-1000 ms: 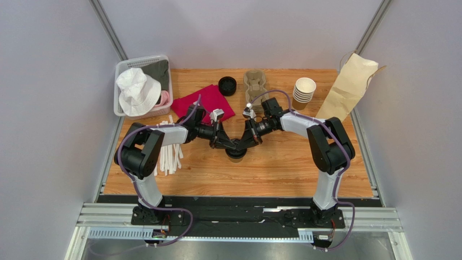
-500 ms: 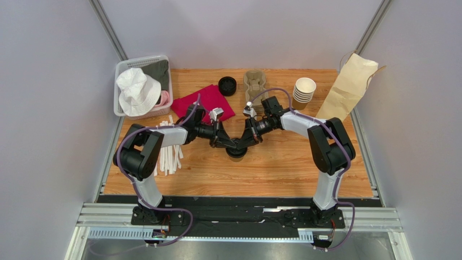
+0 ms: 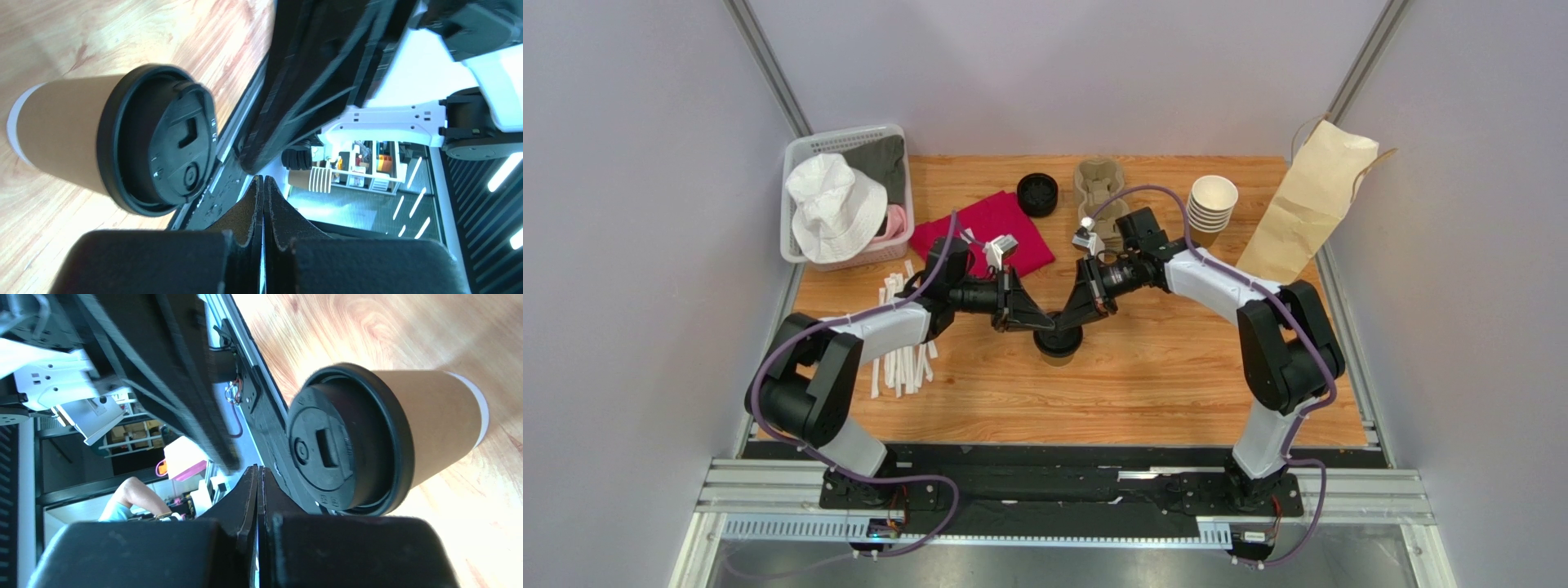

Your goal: Pack the takeout coffee

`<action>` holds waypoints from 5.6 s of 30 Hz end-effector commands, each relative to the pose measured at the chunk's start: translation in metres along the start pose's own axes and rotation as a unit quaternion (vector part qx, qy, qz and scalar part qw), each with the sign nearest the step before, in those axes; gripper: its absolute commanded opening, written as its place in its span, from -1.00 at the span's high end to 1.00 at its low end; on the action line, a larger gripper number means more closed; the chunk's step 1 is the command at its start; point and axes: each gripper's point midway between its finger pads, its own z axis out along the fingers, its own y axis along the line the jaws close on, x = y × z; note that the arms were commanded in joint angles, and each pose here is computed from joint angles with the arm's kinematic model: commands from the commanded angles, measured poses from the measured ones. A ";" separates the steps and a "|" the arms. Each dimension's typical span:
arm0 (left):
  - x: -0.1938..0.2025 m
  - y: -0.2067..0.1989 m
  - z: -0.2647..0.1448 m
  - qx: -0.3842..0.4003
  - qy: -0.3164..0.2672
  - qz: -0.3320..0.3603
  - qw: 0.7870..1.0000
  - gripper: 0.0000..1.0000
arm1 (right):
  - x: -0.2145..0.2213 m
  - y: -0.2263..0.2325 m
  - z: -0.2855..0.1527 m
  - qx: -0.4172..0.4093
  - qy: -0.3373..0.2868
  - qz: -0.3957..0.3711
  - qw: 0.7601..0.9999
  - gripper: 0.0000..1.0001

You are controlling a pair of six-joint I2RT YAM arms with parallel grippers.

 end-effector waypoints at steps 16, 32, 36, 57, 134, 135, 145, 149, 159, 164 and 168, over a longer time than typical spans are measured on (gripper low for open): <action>0.029 0.067 -0.048 -0.146 -0.056 -0.116 0.981 -0.08 | -0.026 0.002 -0.053 0.077 -0.071 -0.042 0.994 0.42; -0.029 0.074 -0.016 -0.128 -0.090 -0.126 0.980 -0.45 | -0.032 -0.020 -0.070 0.095 -0.098 -0.017 0.991 -0.46; -0.041 0.063 -0.005 -0.095 -0.099 -0.125 0.983 -0.45 | -0.032 -0.022 -0.067 0.090 -0.097 -0.010 0.991 -0.51; -0.086 0.038 0.038 -0.030 -0.087 -0.103 0.990 -0.42 | -0.007 -0.034 -0.075 0.077 -0.093 0.021 0.992 -0.74; -0.051 -0.052 0.035 0.027 -0.009 0.017 0.999 0.57 | -0.039 0.050 -0.047 -0.003 -0.059 -0.098 0.993 0.25; -0.052 -0.062 0.032 0.034 -0.011 0.025 0.999 0.47 | -0.038 0.065 -0.052 -0.008 -0.065 -0.110 0.992 0.20; -0.054 -0.059 -0.055 -0.105 -0.139 0.082 0.981 -0.26 | -0.024 0.039 -0.097 0.227 -0.189 -0.181 0.938 -0.70; -0.042 -0.039 -0.082 -0.165 -0.166 0.087 0.968 -0.46 | -0.005 0.013 -0.089 0.307 -0.168 -0.210 0.913 -1.00; -0.058 -0.023 -0.131 -0.186 -0.233 0.064 0.952 -0.45 | 0.029 -0.024 -0.043 0.341 -0.097 -0.240 0.904 -1.00; -0.065 -0.024 -0.135 -0.179 -0.240 0.061 0.952 -0.42 | 0.020 -0.031 -0.025 0.337 -0.074 -0.221 0.912 -1.00; -0.071 -0.024 -0.140 -0.179 -0.238 0.064 0.952 -0.41 | 0.015 -0.044 -0.015 0.346 -0.059 -0.205 0.914 -1.00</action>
